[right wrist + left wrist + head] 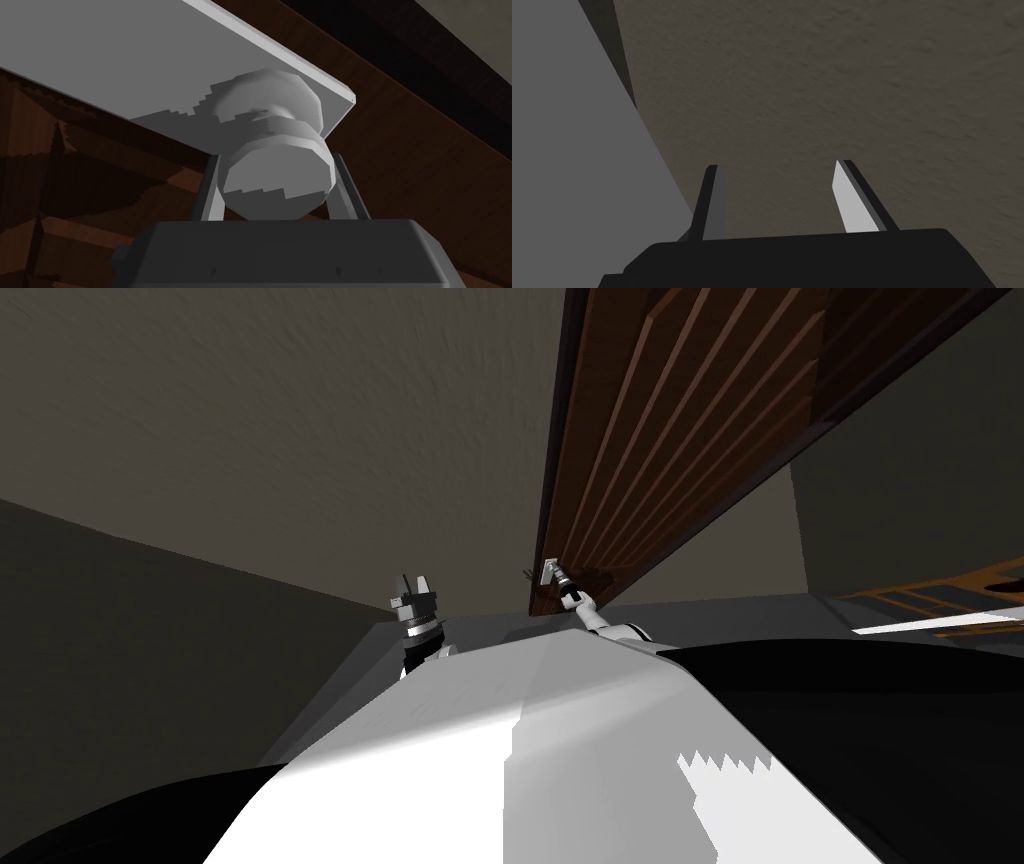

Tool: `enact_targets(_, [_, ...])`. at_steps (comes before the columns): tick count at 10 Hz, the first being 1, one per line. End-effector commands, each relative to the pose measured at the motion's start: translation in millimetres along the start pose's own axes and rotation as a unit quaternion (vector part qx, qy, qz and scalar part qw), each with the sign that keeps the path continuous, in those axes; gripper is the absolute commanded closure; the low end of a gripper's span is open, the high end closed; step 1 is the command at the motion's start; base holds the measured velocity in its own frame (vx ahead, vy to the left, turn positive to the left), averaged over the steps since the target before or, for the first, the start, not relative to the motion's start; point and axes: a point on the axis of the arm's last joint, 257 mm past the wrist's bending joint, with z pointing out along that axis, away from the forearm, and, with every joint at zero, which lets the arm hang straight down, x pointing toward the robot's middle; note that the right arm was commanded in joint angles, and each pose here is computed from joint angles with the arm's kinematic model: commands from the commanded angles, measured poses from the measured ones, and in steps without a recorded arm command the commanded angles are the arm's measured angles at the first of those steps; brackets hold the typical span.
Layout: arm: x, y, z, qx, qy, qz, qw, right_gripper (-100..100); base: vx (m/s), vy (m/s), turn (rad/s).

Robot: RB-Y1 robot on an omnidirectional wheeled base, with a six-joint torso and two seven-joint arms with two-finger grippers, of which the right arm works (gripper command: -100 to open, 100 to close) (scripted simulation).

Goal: Pull the door open

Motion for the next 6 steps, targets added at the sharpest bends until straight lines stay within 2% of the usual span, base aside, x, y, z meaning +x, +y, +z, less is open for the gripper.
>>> enact_targets(1, [-6.3, 1.5, 2.1, -0.001, -0.011, 0.04, 0.9991, 100, -0.063, -0.037, 0.09])
enact_targets(2, [-6.3, 1.5, 2.1, -0.001, -0.011, 0.043, 0.999, 100, -0.044, -0.033, 0.055])
enact_targets(4, [-12.7, -1.0, 2.6, 0.003, -0.025, 0.103, 0.9943, 100, -0.06, -0.048, 0.123])
enact_targets(5, [-12.7, -1.0, 2.6, 0.002, -0.025, 0.112, 0.9934, 100, -0.049, -0.048, 0.073])
enact_targets(6, [-15.9, -2.4, 2.7, 0.004, -0.032, 0.142, 0.9893, 100, -0.055, -0.039, 0.114])
